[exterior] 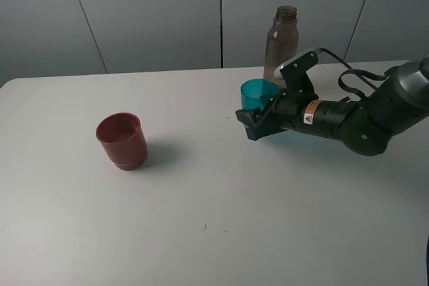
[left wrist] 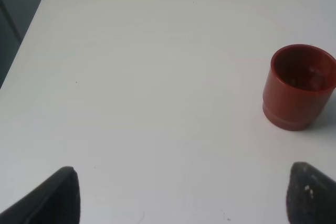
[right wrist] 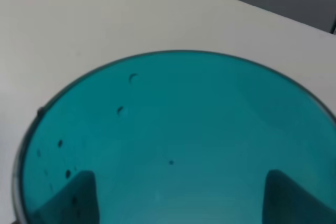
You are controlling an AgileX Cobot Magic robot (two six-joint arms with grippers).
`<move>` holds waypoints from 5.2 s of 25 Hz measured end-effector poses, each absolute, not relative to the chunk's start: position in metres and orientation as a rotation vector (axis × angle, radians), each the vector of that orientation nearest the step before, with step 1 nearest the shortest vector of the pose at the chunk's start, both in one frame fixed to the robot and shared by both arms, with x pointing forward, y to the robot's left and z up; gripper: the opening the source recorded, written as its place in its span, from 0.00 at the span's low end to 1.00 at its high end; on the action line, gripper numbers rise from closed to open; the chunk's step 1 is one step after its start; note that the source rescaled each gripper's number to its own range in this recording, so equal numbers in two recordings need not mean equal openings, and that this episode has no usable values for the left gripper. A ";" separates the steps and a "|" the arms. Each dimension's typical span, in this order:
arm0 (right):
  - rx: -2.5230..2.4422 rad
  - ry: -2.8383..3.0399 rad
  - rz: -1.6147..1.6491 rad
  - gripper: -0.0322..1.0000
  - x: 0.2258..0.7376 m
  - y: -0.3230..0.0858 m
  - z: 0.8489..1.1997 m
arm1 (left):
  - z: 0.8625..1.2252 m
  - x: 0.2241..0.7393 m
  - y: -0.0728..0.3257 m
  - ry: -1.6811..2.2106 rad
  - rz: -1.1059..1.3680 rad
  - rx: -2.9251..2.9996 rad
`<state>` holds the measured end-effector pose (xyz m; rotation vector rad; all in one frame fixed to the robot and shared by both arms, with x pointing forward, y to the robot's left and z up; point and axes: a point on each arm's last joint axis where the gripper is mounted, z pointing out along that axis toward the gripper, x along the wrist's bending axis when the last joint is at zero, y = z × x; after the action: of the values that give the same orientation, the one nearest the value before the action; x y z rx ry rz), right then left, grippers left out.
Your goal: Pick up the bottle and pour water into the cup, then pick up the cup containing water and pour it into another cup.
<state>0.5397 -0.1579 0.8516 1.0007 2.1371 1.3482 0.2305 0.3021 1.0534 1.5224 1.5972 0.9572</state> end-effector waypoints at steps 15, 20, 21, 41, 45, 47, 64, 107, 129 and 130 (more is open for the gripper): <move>0.917 2.097 1.418 0.10 0.538 -0.155 0.826 | 1.053 0.230 0.302 1.597 0.957 1.522; 0.952 2.128 1.362 0.10 0.537 -0.158 0.822 | 1.053 0.230 0.302 1.597 0.957 1.522; 0.957 2.127 1.359 0.10 0.538 -0.158 0.822 | 1.053 0.230 0.302 1.597 0.957 1.522; 1.037 2.182 1.299 0.99 0.520 -0.166 0.818 | 1.053 0.230 0.302 1.600 0.955 1.519; 1.057 2.240 1.185 0.99 0.507 -0.174 0.827 | 1.053 0.230 0.302 1.600 0.955 1.519; 1.095 2.289 1.082 0.99 0.500 -0.181 0.833 | 1.053 0.230 0.302 1.600 0.955 1.519; 1.251 1.991 0.927 0.99 0.433 -0.232 1.031 | 1.053 0.230 0.302 1.600 0.955 1.519; 1.509 1.679 1.039 0.99 0.231 -0.299 1.052 | 1.053 0.230 0.302 1.598 0.956 1.520; 1.562 1.607 0.998 0.99 0.231 -0.299 1.052 | 1.053 0.230 0.302 1.598 0.956 1.520; 1.562 1.607 0.998 0.99 0.231 -0.299 1.052 | 1.053 0.230 0.302 1.598 0.956 1.520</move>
<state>0.2311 -0.2985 1.0521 1.5617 1.6066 0.9978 0.2305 0.3021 1.0534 1.5204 1.5984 0.9561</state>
